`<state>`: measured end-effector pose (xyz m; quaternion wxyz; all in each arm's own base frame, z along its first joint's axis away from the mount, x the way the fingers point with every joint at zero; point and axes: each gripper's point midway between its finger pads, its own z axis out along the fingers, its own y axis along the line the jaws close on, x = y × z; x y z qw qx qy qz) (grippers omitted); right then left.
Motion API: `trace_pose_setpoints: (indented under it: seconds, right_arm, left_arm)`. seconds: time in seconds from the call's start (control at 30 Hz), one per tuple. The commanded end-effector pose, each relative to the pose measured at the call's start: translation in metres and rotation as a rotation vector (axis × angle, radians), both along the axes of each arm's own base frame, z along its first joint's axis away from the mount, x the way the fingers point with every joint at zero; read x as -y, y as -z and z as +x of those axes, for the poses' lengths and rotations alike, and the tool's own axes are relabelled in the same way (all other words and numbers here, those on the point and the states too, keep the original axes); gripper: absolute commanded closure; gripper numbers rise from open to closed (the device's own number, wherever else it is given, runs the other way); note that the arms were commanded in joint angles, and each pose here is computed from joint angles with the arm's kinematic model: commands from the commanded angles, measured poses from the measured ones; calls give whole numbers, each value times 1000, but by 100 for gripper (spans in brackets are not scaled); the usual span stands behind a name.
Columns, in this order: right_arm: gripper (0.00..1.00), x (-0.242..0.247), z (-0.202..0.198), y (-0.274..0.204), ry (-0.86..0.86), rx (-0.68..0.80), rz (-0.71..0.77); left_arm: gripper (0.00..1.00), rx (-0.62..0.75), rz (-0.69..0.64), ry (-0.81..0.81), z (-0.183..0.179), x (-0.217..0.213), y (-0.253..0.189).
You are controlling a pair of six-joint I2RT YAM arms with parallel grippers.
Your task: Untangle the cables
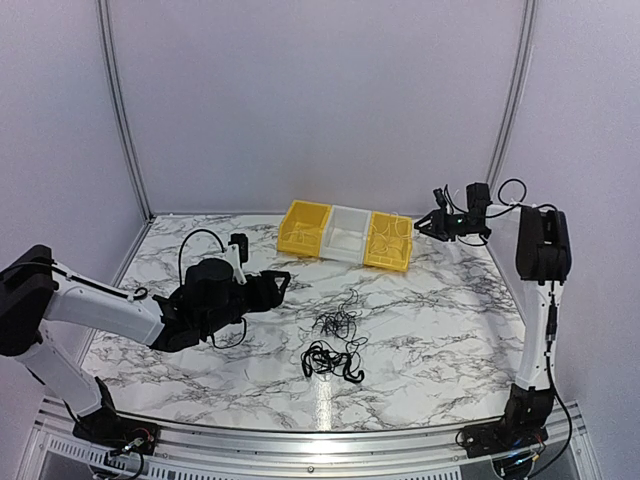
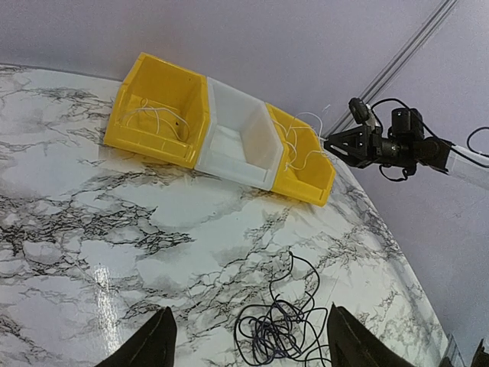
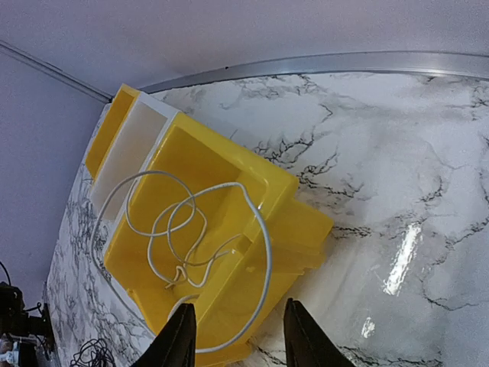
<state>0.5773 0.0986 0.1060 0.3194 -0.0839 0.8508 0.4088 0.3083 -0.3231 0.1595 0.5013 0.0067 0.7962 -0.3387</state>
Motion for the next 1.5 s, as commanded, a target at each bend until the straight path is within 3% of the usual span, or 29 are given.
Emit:
trace_pose_setpoints:
  seconds: [0.0,0.2,0.47,0.77,1.13,1.47]
  right_arm:
    - [61,-6,9,-6,-21,15,53]
    - [60,-11,6,-6,-50,7,84]
    - [75,-20,-4,-28,-101,42,149]
    - [79,-43,-10,-40,-145,70,130]
    - [58,-80,-6,-69,-97,251,-224]
    - [55,-82,10,-54,36,247,-534]
  left_arm:
    - [30,-29,18,9,-4,-2,11]
    - [30,-38,15,12,-5,-1,13]
    - [30,-40,18,13,-6,-1,14]
    - [31,-41,18,12,-8,-3,15]
    - [30,-48,21,9,-10,-4,19]
    - [30,-31,20,6,-10,-5,12]
